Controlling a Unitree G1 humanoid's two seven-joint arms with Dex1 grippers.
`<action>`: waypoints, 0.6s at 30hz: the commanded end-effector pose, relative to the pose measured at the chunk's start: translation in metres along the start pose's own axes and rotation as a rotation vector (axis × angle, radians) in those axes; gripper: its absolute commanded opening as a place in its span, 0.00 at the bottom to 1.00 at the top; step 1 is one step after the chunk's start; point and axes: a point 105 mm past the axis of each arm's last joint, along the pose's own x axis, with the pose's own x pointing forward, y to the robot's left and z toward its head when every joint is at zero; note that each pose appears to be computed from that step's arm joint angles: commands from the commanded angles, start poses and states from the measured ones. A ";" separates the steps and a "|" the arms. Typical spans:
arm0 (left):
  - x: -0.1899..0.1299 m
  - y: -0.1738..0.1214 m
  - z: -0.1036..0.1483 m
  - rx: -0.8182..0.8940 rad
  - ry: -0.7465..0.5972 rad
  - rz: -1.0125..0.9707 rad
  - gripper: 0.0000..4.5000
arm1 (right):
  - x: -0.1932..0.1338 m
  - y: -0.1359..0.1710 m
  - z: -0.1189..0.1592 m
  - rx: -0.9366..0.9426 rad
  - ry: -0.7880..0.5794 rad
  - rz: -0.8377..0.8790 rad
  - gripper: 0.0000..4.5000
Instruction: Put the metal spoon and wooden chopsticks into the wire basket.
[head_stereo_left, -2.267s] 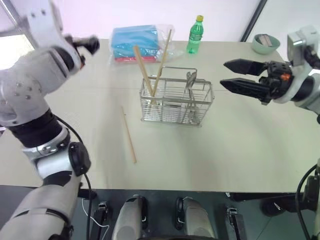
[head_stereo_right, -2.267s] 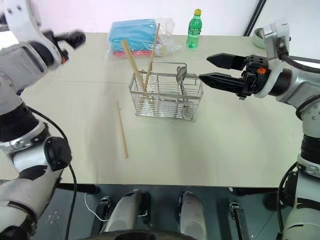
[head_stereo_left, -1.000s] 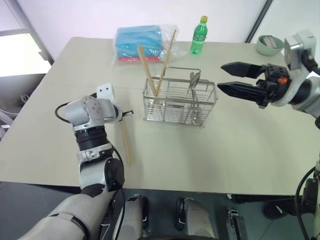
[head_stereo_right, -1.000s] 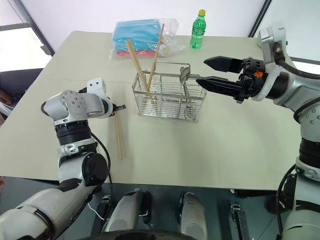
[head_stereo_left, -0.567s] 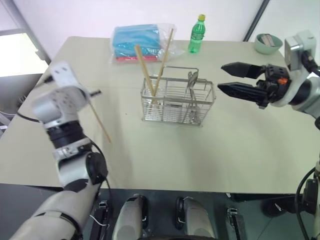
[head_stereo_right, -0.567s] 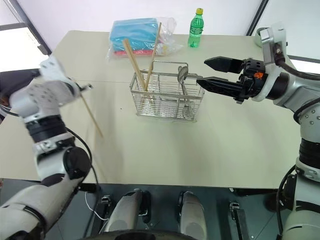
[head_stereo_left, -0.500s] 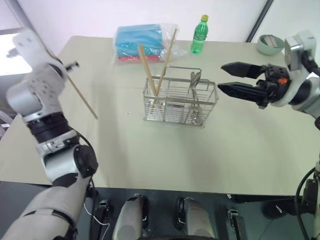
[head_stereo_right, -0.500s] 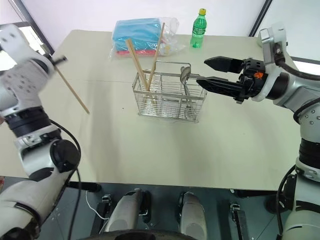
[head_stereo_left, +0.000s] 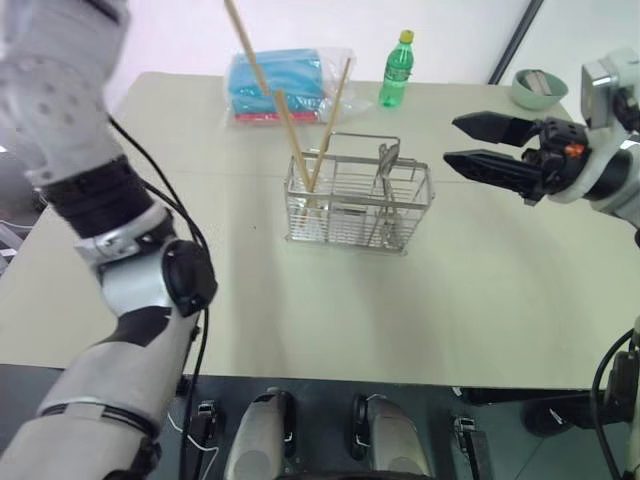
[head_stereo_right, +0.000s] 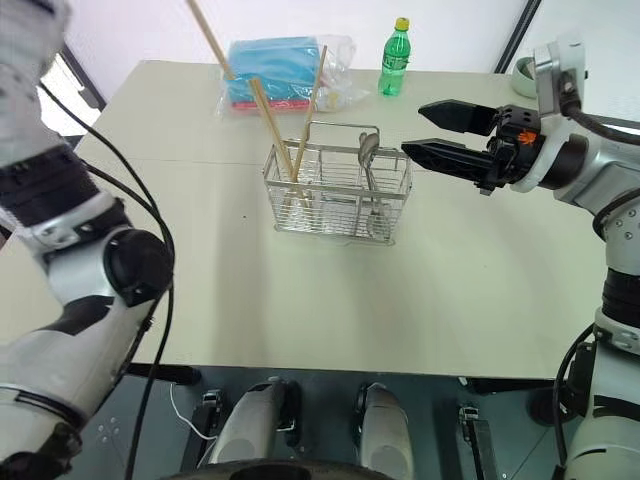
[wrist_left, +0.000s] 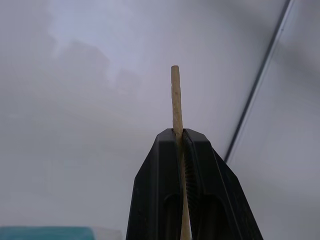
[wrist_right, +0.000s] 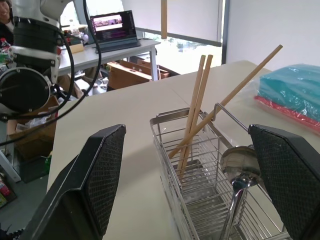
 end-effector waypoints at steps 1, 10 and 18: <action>-0.003 -0.018 -0.027 0.014 0.065 -0.075 0.01 | -0.006 0.005 0.020 -0.074 -0.029 -0.014 0.90; -0.015 -0.023 -0.101 0.064 0.189 -0.132 0.01 | -0.009 0.007 0.022 -0.070 -0.035 -0.031 0.90; -0.030 -0.033 -0.127 0.050 0.217 -0.178 0.56 | -0.009 0.007 0.020 -0.061 -0.042 -0.041 0.90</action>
